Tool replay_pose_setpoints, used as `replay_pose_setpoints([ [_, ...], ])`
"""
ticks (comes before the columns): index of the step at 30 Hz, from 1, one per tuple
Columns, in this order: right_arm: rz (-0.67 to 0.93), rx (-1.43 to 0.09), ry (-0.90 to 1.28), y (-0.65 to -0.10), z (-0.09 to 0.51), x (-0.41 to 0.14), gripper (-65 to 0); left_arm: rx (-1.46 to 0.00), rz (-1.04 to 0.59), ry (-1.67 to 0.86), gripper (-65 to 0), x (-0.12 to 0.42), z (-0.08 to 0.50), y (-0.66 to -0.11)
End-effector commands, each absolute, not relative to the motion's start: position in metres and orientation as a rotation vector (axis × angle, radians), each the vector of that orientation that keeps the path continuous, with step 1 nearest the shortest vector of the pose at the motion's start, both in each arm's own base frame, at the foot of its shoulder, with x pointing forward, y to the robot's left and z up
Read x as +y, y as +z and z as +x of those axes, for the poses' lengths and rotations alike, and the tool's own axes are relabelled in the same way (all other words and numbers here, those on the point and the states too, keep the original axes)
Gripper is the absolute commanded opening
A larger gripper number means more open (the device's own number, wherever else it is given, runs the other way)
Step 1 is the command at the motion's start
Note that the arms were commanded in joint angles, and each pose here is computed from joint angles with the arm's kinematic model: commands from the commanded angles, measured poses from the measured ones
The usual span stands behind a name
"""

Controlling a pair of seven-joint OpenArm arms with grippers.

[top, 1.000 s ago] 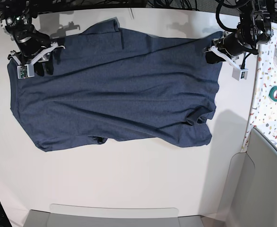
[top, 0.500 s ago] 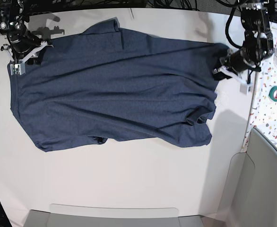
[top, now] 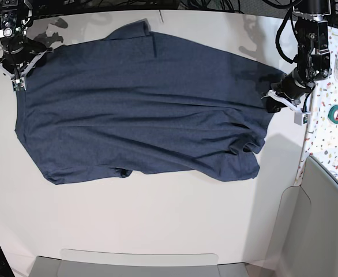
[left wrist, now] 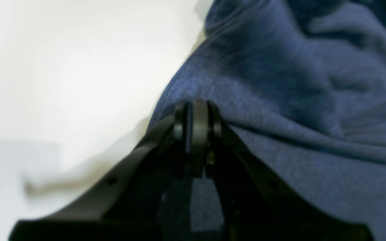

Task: Layout the t-shirt on the table in an organized manner, then fold the t-shirt properly
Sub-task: 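Release the shirt with the right gripper and lift it, then move the right gripper to the shirt's collar and grasp it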

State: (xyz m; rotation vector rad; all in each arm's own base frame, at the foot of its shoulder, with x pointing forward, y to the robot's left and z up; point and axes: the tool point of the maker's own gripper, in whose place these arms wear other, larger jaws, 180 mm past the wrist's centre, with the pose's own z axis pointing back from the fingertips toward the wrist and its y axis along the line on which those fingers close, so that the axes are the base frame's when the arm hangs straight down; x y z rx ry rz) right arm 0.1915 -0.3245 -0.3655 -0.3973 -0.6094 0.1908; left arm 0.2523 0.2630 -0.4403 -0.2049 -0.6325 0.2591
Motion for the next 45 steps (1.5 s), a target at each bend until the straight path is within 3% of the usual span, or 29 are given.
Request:
replay_pose_setpoints([
  [1,-0.436,-0.662,0.210,-0.349,0.202,-0.330,-55.9,-0.466,-0.075,0.269,-61.6,0.285,0.214,-0.467],
  [7,-0.437,-0.841,0.273,-0.302,0.227,-0.302,-54.5,-0.462,-0.088,0.272,-61.7,0.280,0.212,-0.469],
  [12,-0.369,-0.940,0.340,-0.294,0.244,-0.269,-44.0,-0.444,-0.122,0.285,-61.7,0.263,0.208,-0.477],
  [20,-0.168,-0.903,0.793,-0.331,0.241,-0.149,-32.1,-0.445,-0.132,0.297,-61.7,0.259,0.208,-0.478],
  [30,-0.226,-0.891,1.347,-0.354,0.201,-0.080,-31.7,-0.414,-0.126,0.316,-61.7,0.262,0.201,-0.490],
  [37,-0.130,-0.796,1.530,-0.374,0.164,-0.067,-32.0,-0.411,-0.125,0.319,-61.6,0.262,0.200,-0.491],
  [45,-0.131,-0.803,1.536,-0.372,0.167,-0.065,-32.0,-0.411,-0.127,0.321,-61.6,0.261,0.200,-0.492],
])
